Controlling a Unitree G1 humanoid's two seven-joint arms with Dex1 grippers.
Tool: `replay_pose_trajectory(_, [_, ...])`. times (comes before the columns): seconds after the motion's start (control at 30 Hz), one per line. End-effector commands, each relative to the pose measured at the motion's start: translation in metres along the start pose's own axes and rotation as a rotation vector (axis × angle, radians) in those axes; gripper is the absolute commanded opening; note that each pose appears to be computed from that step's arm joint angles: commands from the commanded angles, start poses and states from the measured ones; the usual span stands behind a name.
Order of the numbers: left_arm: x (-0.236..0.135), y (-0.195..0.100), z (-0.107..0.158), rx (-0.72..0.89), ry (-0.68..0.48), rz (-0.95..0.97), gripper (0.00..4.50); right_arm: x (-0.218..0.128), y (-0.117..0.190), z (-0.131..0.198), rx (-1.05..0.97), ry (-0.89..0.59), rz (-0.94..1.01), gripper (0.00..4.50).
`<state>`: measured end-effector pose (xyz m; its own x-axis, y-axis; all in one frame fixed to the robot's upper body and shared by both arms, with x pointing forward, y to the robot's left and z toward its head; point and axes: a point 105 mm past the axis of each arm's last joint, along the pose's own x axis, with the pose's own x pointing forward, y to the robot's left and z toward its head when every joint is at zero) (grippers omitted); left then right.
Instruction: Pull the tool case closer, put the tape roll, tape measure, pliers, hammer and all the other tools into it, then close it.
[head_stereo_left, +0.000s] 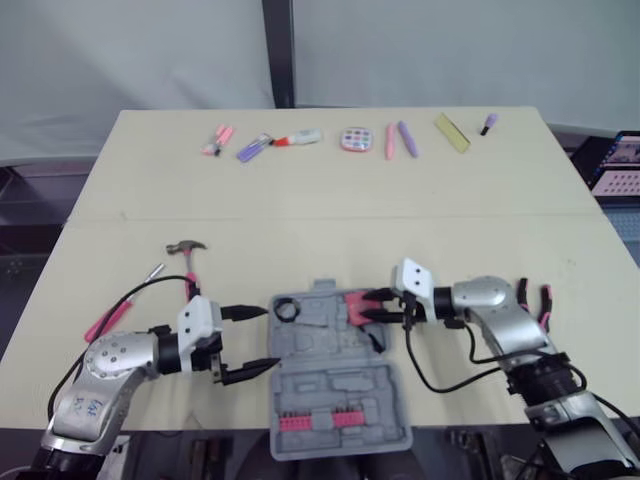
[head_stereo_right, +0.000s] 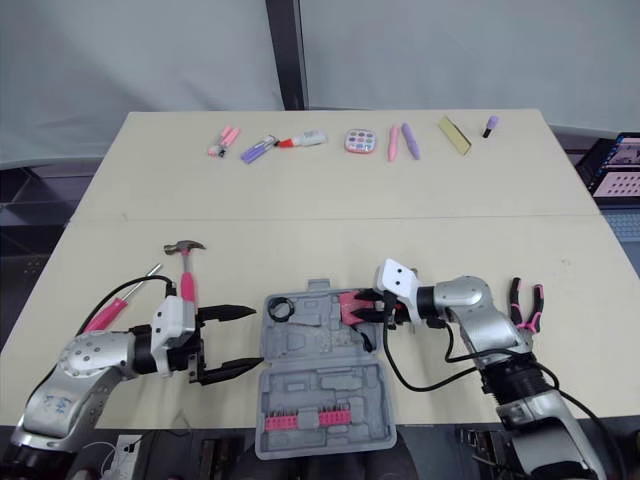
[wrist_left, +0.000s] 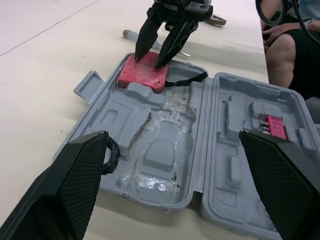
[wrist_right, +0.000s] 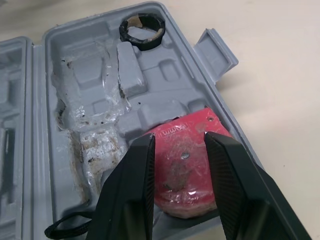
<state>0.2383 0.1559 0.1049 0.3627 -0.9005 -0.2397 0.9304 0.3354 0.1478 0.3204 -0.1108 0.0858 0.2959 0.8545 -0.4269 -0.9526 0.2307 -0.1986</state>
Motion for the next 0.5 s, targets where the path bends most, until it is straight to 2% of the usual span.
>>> replay_pose_trajectory(0.03, [-0.005, 0.001, 0.006, 0.024, -0.007, 0.001, 4.50, 0.000, -0.002, 0.001, -0.008, -0.013, -0.004, 1.66])
replay_pose_trajectory(0.5, [-0.006, 0.000, 0.009, 0.033, -0.002, 0.016, 4.50, 0.006, 0.003, -0.036, 0.113, 0.007, -0.017, 1.66])
